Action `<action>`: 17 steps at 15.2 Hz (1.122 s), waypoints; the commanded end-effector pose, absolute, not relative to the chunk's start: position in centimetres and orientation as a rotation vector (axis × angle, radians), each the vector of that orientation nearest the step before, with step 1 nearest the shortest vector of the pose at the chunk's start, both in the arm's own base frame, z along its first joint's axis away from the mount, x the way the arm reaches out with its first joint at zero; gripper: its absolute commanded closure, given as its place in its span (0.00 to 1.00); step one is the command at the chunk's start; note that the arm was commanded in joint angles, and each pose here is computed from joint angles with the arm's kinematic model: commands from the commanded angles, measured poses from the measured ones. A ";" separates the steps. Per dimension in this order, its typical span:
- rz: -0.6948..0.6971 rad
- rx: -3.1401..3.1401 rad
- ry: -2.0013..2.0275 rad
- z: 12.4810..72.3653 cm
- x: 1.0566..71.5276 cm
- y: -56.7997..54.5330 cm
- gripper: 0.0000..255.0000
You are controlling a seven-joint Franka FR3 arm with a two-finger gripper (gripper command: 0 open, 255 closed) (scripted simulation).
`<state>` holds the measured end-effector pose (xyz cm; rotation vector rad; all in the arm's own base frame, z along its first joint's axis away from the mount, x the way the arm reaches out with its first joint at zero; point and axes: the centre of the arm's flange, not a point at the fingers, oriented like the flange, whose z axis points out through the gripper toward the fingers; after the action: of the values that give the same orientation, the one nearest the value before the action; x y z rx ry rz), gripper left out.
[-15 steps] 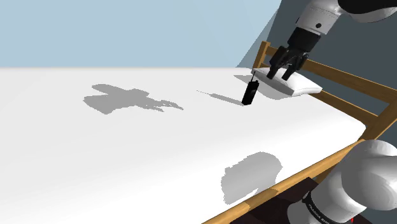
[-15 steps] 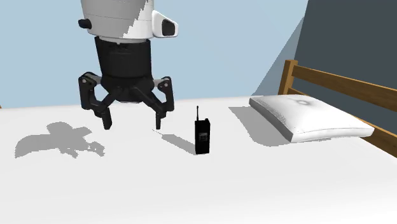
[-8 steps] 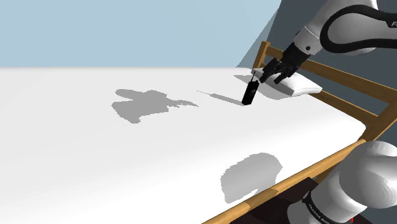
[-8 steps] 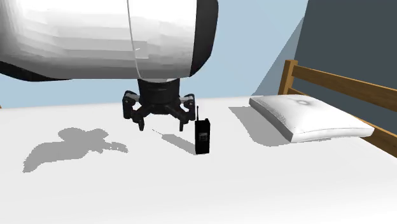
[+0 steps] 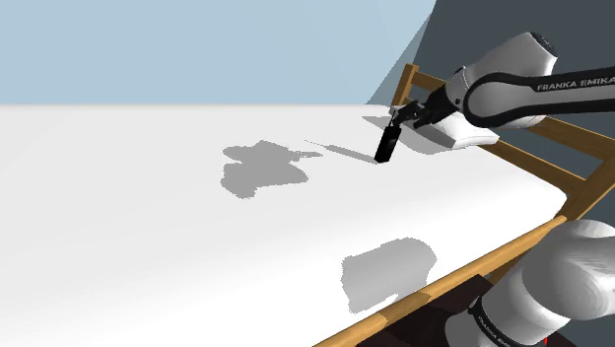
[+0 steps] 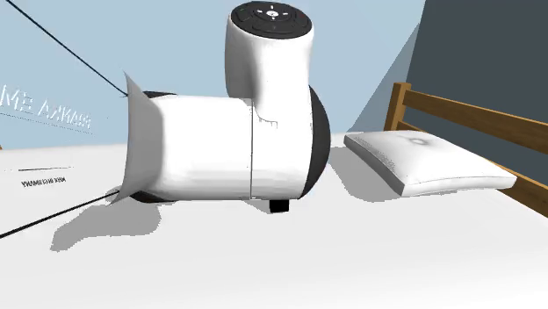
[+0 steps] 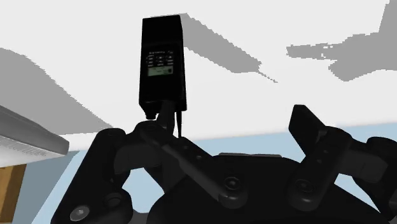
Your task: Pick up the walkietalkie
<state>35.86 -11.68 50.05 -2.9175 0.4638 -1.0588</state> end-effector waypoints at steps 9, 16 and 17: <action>-1.540 -2.737 0.549 44.6 39.2 -18.5 0.00; -1.541 -2.737 0.549 41.7 39.2 -18.5 0.00; -1.541 -2.737 0.549 41.7 39.2 -18.5 0.00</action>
<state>39.23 -18.48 41.76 -2.7370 0.5496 -1.5399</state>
